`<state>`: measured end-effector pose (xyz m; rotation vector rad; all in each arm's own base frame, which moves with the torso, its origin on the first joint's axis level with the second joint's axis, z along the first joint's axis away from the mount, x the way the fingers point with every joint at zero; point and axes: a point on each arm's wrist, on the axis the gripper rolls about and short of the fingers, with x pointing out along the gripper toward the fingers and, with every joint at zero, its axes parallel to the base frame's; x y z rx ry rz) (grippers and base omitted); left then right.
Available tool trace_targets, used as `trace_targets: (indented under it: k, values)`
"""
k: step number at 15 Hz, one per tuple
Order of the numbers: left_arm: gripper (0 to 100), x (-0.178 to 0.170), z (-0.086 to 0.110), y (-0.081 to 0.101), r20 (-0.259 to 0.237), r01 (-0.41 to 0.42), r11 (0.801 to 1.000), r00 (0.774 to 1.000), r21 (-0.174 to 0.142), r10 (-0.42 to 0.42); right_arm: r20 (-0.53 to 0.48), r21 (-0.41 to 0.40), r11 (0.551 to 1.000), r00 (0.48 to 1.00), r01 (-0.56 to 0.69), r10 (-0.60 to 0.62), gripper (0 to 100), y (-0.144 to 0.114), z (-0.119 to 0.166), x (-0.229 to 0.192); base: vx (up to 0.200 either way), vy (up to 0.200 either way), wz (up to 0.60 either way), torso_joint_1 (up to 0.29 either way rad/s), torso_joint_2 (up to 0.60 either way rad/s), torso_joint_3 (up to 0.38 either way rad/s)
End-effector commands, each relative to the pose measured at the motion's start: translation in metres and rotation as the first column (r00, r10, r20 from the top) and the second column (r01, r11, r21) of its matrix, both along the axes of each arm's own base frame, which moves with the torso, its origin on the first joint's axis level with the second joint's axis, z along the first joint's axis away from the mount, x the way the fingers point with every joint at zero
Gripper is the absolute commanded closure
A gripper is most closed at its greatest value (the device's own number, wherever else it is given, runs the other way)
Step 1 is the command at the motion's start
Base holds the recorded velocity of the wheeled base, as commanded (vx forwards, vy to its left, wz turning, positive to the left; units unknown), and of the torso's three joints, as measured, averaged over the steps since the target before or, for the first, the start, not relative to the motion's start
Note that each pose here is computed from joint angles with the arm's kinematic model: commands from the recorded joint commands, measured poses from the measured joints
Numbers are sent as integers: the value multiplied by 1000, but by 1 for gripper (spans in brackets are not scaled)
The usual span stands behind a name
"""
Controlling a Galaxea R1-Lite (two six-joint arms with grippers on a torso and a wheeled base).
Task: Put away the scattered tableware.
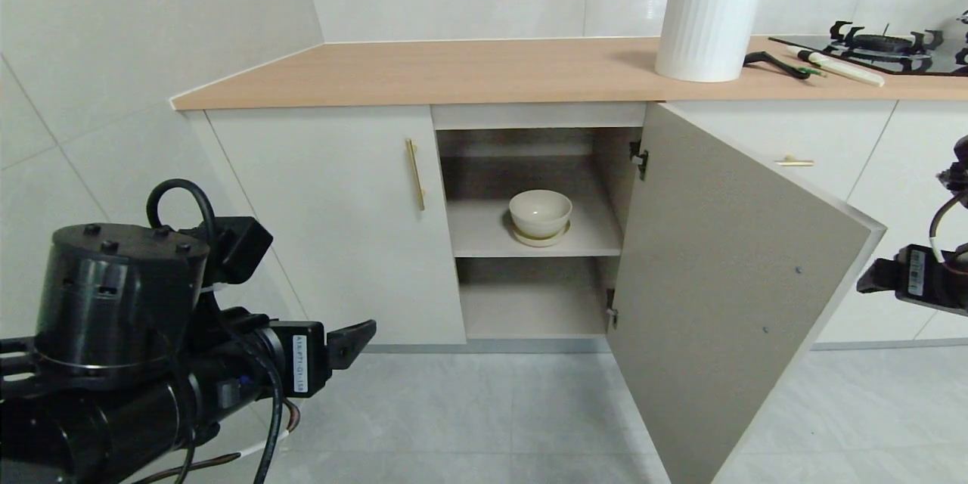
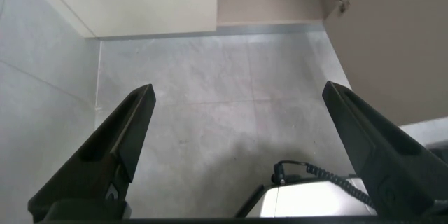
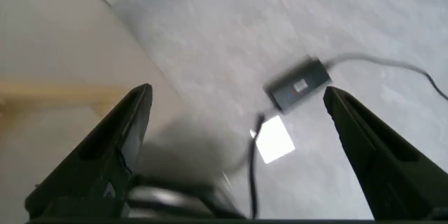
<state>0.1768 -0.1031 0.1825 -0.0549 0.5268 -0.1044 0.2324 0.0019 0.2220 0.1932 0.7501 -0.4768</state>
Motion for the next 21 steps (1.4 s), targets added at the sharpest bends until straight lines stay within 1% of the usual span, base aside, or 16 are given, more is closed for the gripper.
trace_targets:
  k: [1, 3, 9, 14, 15, 17, 18, 19, 21]
  values:
    - [0, 0, 0, 0, 0, 0, 1000, 1000, 0, 0, -24, -1, 1000, 1000, 2, -2, 0, 0, -20, 10, 0, 0, 0, 0, 0, 0]
    - [0, 0, 0, 0, 0, 0, 1000, 1000, 0, 0, -24, -1, 1000, 1000, -6, 6, 0, 2, -28, 14, 0, 0, 0, 0, 0, 0]
    - [0, 0, 0, 0, 0, 0, 1000, 1000, 0, 0, -36, 12, 998, 997, -66, 67, 0, 21, -35, 16, 0, 0, 0, 0, 0, 0]
    - [0, 1, 3, -1, 10, 3, 1000, 1000, -5, -3, -39, 24, 993, 993, -111, 112, 0, 33, -41, 22, 0, 0, 0, 0, 0, 0]
    - [0, 1, 4, -1, 16, 8, 1000, 1000, 0, -8, -31, 51, 983, 983, -178, 180, 0, 48, -46, 30, 0, 0, 0, 0, 0, 0]
    - [0, 1, 6, -1, 27, 4, 1000, 1000, -7, -4, -30, 77, 962, 964, -262, 264, 0, 66, -56, 39, 0, 0, 0, 0, 0, 0]
    - [0, 1, 8, 0, 34, 5, 1000, 999, -11, -4, -14, 91, 948, 952, -304, 306, 0, 75, -60, 46, 0, 0, 0, 0, 0, 0]
    - [0, 0, 9, 0, 37, 5, 1000, 999, -11, -5, 9, 103, 928, 933, -359, 360, 0, 85, -61, 55, 0, 0, 0, 0, 0, 0]
    - [0, 0, 8, 0, 35, 5, 1000, 999, -10, -5, 19, 130, 887, 896, -442, 444, 0, 102, -66, 68, 0, 0, 0, 0, 0, 0]
